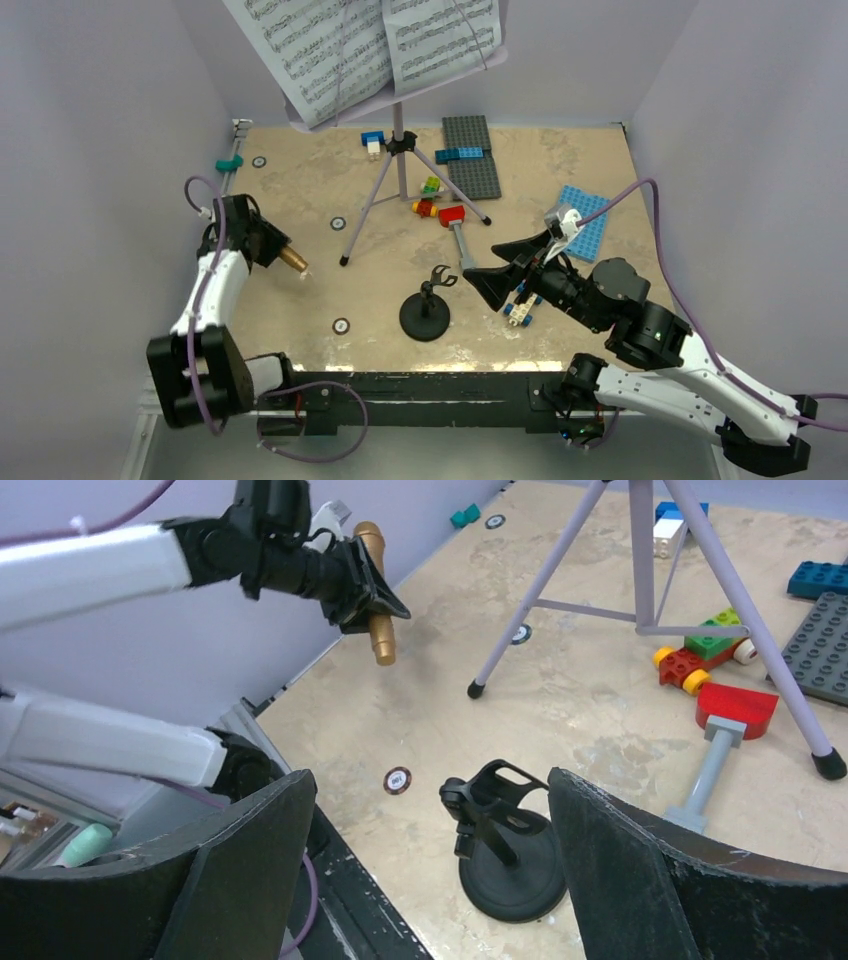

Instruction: Pack up the instrument practice props

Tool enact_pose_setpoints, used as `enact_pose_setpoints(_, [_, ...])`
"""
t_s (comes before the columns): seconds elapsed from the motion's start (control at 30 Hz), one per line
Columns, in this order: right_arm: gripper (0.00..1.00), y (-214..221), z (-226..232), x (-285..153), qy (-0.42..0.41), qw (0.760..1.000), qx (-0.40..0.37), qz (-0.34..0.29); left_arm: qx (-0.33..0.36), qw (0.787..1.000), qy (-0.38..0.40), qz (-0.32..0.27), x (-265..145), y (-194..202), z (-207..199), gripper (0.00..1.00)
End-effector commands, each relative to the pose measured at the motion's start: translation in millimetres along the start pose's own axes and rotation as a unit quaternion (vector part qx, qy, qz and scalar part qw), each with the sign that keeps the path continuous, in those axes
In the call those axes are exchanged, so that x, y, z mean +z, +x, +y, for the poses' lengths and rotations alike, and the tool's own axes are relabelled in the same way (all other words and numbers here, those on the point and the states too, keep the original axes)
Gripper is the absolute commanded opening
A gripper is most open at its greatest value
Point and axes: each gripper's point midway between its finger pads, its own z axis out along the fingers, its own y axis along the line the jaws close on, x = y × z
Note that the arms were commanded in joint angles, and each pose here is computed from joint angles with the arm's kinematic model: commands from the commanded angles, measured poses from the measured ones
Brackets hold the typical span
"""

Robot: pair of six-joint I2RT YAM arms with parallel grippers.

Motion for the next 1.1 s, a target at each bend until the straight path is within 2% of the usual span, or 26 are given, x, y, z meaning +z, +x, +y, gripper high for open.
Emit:
enact_pose_setpoints(0.0, [0.91, 2, -3, -1, 0.006, 1.000, 0.009, -0.005, -0.043, 0.998, 0.046, 0.002, 22, -51, -33, 0.00])
enact_pose_setpoints(0.13, [0.91, 7, -6, -1, 0.006, 1.000, -0.002, 0.000, -0.028, 1.000, -0.005, 0.012, 49, -73, -21, 0.00])
enact_pose_setpoints(0.27, [0.91, 8, -8, -1, 0.010, 1.000, -0.018, 0.004, -0.031, 0.998, -0.048, 0.032, 71, -76, 2, 0.01])
enact_pose_setpoints(0.67, [0.91, 2, -14, -7, 0.021, 0.999, -0.046, 0.000, 0.022, 0.987, -0.151, 0.056, 104, -78, 51, 0.18])
enact_pose_setpoints(0.73, [0.91, 2, -15, -6, 0.025, 0.999, -0.048, -0.001, 0.029, 0.983, -0.172, 0.062, 106, -75, 61, 0.24])
enact_pose_setpoints(0.87, [0.91, 2, -16, -4, 0.026, 0.998, -0.051, -0.002, 0.041, 0.979, -0.187, 0.065, 108, -69, 72, 0.32])
enact_pose_setpoints(1.07, [0.92, 3, -17, -1, 0.029, 0.998, -0.058, 0.002, 0.054, 0.977, -0.195, 0.070, 108, -64, 80, 0.39])
